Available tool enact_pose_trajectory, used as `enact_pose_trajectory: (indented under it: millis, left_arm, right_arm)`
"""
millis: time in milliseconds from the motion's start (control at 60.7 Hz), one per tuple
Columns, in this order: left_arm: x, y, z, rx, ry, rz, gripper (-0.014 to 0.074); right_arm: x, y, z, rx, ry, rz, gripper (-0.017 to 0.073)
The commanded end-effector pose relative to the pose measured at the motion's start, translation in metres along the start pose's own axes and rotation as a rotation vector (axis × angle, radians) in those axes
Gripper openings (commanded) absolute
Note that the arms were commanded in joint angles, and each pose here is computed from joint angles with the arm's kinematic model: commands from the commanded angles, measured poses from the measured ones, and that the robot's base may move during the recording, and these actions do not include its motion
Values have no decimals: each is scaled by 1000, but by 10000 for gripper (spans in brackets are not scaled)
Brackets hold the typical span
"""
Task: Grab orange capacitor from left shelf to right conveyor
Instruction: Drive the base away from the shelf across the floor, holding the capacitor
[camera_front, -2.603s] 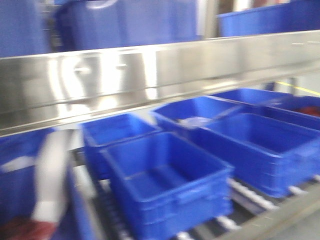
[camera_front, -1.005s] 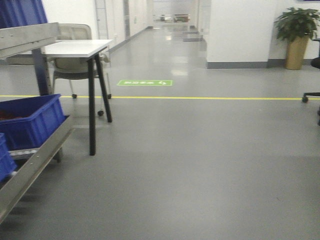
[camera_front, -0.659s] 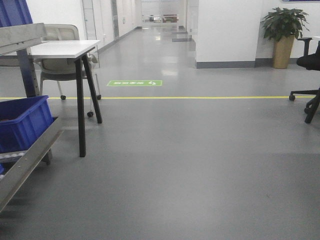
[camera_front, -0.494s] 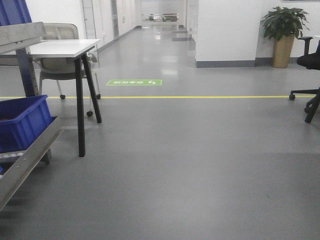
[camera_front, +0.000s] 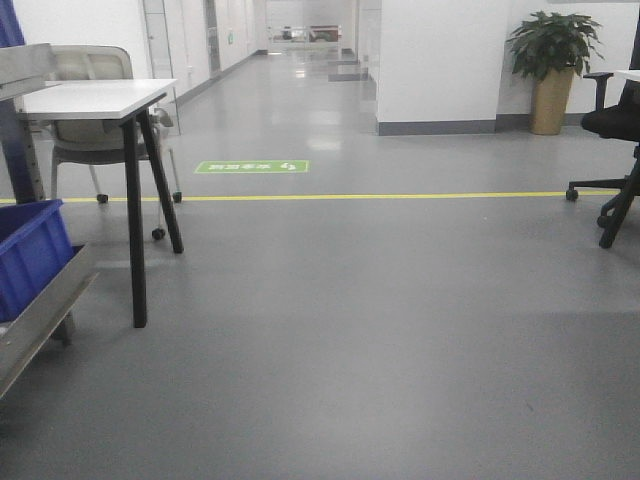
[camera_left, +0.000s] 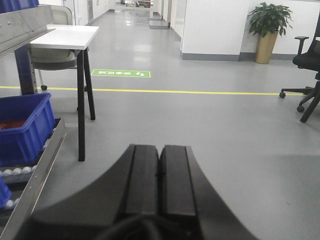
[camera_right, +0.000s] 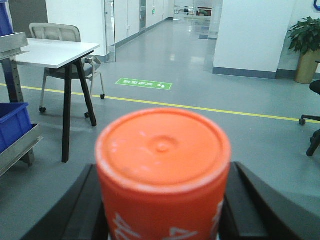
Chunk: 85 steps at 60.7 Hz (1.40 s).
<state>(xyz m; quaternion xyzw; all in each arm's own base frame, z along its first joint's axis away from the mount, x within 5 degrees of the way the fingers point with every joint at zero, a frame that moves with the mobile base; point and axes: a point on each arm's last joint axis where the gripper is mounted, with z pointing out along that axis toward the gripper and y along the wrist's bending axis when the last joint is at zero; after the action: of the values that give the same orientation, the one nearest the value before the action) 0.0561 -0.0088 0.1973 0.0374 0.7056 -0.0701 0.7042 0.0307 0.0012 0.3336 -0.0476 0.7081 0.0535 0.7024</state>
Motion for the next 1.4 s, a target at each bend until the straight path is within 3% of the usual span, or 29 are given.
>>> enact_pose_trajectory:
  millis: [0, 1384]
  left_arm:
    - [-11, 0, -2, 0, -108, -3, -127]
    - [-10, 0, -2, 0, -107, -3, -127]
  right_arm:
    - [-16, 0, -1, -3, -103, -21, 55]
    - [-16, 0, -1, -3, -104, -21, 55]
